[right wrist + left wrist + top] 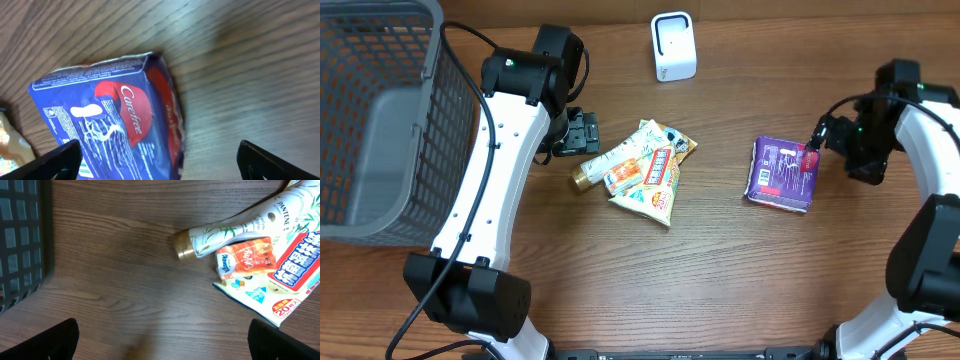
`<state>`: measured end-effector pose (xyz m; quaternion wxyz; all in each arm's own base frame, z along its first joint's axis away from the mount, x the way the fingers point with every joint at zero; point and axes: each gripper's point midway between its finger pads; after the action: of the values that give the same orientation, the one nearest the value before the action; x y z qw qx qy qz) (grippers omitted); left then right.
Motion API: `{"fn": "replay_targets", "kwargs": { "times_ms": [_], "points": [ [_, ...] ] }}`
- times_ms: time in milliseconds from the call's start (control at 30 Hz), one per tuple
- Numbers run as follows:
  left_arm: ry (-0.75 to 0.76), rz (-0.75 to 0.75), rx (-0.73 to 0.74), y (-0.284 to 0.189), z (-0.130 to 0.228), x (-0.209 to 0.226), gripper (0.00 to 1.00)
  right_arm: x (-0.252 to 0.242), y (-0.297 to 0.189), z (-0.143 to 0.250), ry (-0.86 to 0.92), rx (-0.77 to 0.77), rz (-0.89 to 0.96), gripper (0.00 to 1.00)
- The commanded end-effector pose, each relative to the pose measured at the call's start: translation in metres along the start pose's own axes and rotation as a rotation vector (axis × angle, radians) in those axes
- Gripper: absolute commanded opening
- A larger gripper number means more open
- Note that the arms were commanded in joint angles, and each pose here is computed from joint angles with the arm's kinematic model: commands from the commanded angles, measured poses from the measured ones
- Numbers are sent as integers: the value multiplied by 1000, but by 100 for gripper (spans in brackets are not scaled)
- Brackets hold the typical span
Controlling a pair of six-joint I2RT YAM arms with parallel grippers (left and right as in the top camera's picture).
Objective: Scan the item barcode
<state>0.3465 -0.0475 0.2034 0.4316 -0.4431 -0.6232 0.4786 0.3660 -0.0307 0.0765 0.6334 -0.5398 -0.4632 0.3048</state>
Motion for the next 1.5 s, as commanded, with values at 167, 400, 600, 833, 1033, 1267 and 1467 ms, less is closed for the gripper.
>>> {"fn": "replay_targets", "kwargs": {
  "times_ms": [167,400,600,833,1033,1267,1467],
  "points": [
    [-6,-14,-1,2,-2,1,100,18,46,28,-49,46,-169,76],
    [-6,-14,-1,2,-2,1,100,12,46,22,-15,19,-130,4],
    [-6,-14,-1,2,-2,1,100,-3,-2,6,26,-11,109,4],
    [-6,-14,-1,2,-2,1,100,-18,-71,14,171,-154,603,4],
    [-6,-14,-1,2,-2,1,100,0,-69,43,119,-229,805,4],
    [-6,-14,-1,2,-2,1,100,26,-39,82,-16,-196,897,4],
    [-6,-14,-1,2,-2,1,100,64,-2,118,-165,-162,923,11]
  ]
}}
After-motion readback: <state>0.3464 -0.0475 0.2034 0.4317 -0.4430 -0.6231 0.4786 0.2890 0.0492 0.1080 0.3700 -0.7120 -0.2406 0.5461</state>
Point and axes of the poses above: each gripper's point midway between its finger pads, its own y axis out along the fingers, its own x axis along the line the jaws close on, z = x × y, and after that the axes turned 3 degrees about -y, right-handed
